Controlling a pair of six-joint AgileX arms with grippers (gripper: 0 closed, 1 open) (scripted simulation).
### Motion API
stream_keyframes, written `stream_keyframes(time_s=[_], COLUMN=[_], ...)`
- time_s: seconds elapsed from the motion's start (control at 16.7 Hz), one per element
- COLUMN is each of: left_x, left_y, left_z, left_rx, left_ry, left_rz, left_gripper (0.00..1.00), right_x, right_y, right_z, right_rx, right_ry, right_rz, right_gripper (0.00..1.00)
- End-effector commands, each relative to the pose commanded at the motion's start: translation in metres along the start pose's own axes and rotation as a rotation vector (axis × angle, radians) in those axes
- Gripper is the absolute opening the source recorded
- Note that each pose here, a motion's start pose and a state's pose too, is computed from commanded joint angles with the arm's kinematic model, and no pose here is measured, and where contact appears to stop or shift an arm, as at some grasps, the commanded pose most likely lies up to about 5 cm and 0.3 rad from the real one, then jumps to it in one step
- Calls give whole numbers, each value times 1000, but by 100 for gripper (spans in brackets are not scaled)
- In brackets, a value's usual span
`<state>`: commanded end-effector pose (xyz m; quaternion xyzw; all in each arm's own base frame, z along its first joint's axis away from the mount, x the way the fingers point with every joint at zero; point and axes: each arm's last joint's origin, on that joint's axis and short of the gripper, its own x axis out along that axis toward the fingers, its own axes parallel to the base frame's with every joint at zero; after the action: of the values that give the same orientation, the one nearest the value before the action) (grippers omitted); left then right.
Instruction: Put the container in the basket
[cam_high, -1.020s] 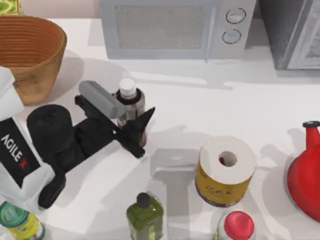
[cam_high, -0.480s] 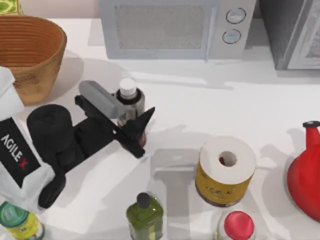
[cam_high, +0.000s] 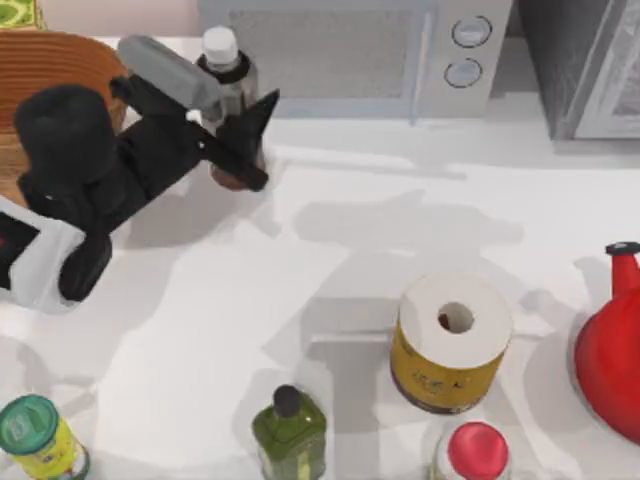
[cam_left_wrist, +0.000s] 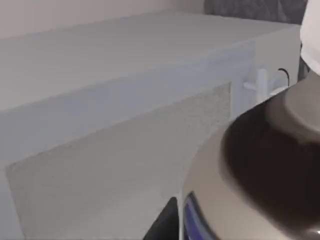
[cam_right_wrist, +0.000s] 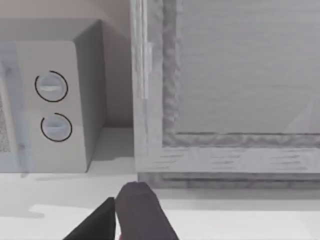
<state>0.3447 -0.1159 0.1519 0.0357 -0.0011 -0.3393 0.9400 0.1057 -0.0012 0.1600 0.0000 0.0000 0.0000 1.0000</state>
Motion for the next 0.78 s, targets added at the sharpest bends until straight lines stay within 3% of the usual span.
stream_keyframes(time_s=[0.3,0.54,0.78], left_x=[-9,-48,-85], left_y=[63,104,121], left_z=[95,130,149], left_rx=[14,-54,-117], left_ry=[-2,78,121], left_rz=[196,411,592], left_gripper=[0,0,0], right_x=[0,0,0], right_y=[0,0,0], right_z=[0,0,0], right_rx=[0,0,0], right_ry=[0,0,0], right_rz=[0,0,0], right_gripper=[100,100,100])
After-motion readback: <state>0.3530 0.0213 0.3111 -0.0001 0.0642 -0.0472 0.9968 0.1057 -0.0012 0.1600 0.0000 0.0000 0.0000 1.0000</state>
